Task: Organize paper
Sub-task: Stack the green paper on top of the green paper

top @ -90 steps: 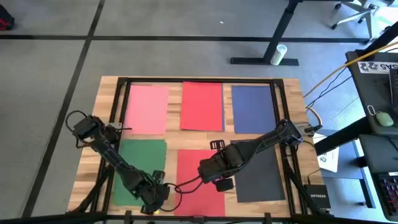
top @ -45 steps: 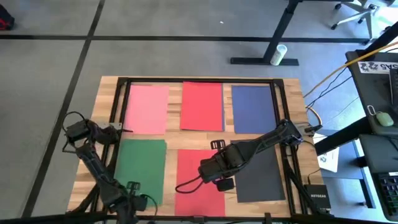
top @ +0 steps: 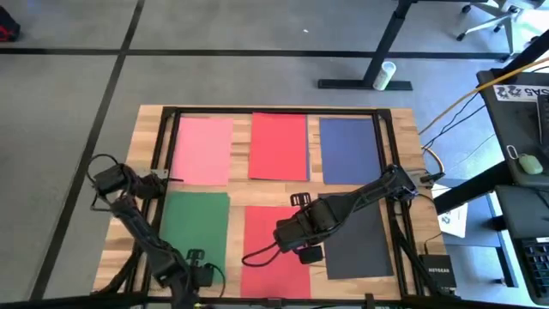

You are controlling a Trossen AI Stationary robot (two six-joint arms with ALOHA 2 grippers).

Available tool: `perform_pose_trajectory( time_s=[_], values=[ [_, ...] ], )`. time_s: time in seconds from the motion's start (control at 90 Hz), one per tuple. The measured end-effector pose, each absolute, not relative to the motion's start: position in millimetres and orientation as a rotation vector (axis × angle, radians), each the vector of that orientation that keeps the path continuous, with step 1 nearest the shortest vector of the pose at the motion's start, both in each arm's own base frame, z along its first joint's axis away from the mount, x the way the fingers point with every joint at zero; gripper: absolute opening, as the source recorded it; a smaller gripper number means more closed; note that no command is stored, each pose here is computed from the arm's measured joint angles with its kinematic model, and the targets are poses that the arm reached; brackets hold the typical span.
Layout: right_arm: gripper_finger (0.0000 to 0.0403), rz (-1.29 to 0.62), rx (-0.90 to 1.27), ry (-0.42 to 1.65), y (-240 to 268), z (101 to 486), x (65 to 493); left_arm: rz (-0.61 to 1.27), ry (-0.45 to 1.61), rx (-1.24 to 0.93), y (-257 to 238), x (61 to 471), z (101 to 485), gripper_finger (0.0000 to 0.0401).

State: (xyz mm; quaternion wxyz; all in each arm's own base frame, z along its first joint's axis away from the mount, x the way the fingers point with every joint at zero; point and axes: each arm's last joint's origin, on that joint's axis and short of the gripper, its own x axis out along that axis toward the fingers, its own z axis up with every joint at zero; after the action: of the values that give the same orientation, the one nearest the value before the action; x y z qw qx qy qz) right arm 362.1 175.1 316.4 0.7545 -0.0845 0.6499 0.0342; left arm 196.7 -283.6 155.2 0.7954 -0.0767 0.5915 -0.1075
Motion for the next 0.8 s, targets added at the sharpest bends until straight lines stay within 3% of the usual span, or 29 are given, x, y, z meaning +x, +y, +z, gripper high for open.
perform_pose_trajectory(
  time_s=[0.189, 0.8],
  values=[
    [0.0, 0.08, -0.181, 1.421, 175.3, 316.4, 362.0, -0.3, 1.245, -0.189, -288.3, 199.8, 157.6, 0.0],
    [0.0, 0.075, -0.186, 1.418, 175.1, 316.4, 362.1, -0.235, 1.33, -0.161, -289.9, 197.7, 135.9, 0.0]
  ],
)
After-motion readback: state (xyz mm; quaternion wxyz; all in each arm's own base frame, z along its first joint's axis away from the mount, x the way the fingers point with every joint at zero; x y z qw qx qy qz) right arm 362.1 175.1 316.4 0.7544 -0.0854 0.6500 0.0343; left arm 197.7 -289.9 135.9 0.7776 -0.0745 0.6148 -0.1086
